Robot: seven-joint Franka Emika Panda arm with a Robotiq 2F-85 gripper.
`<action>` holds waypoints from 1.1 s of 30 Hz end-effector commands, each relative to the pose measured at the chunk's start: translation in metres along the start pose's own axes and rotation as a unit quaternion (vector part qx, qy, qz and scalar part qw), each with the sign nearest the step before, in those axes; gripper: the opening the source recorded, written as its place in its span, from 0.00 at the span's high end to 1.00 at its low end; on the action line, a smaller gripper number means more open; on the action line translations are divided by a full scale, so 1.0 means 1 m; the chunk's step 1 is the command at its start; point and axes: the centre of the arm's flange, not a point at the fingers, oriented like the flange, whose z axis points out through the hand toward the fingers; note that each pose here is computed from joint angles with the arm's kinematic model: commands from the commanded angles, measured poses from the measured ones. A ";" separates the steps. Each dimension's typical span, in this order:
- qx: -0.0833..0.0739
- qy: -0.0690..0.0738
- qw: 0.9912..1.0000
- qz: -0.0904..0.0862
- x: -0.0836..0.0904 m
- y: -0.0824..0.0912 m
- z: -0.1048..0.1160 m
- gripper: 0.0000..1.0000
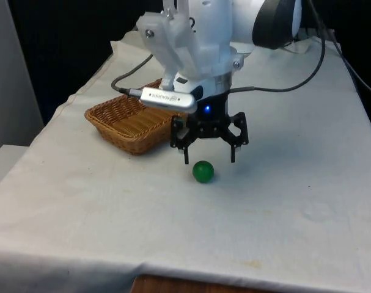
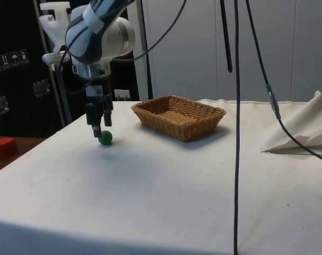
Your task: Pick up the ball and place it into the basket.
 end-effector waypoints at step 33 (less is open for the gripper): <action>0.000 0.006 1.000 -0.022 0.008 0.026 0.032 1.00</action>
